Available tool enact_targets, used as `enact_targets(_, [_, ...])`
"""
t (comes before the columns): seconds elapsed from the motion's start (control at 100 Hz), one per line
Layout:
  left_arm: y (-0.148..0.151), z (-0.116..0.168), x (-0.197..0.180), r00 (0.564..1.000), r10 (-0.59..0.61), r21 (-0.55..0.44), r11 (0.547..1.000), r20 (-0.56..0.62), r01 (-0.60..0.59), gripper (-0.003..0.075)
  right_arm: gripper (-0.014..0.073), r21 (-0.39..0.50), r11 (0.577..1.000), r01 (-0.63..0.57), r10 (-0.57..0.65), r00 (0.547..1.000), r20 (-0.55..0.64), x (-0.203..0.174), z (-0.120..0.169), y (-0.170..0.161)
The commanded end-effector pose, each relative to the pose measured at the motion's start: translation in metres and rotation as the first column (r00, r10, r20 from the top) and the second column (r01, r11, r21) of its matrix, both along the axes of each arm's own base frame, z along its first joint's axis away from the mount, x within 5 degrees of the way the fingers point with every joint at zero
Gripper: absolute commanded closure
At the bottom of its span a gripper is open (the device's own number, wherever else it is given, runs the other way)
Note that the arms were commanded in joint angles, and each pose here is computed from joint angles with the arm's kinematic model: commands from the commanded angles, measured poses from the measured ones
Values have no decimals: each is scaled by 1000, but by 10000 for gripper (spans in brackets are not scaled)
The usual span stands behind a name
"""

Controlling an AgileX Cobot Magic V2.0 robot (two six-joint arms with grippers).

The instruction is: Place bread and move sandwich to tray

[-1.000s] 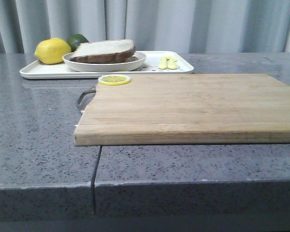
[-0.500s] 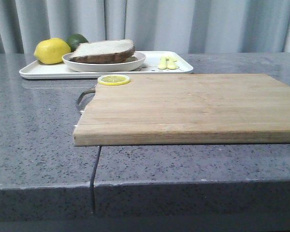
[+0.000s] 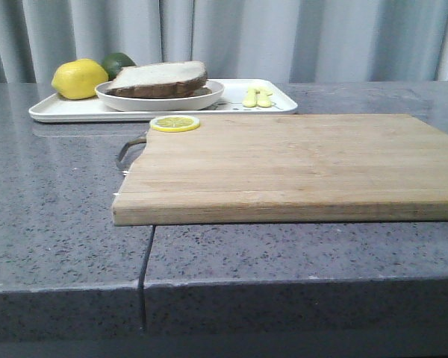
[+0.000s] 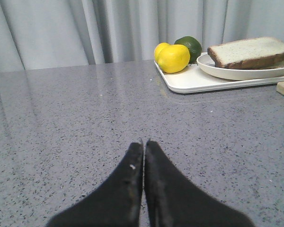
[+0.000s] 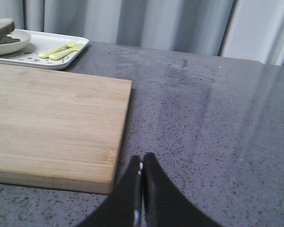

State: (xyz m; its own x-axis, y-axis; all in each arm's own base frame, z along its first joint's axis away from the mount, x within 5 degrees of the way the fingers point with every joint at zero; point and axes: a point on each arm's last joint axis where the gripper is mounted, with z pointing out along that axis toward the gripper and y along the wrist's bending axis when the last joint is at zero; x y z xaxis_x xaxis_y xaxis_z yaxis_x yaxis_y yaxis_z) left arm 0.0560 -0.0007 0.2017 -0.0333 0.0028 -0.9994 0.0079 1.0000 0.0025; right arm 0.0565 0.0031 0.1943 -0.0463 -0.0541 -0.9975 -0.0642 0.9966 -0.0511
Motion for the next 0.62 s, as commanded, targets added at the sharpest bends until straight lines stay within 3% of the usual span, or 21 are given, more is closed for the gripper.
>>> enact_targets(0.0, [0, 3, -2, 996, 6, -13, 1000, 90, -5, 739, 711, 11, 1000, 2, -4, 993, 115, -1, 9, 0])
enact_targets(0.61, [0, 3, -2, 996, 6, -13, 1000, 90, -5, 739, 711, 12, 1000, 1, -3, 992, 126, -1, 10, 0])
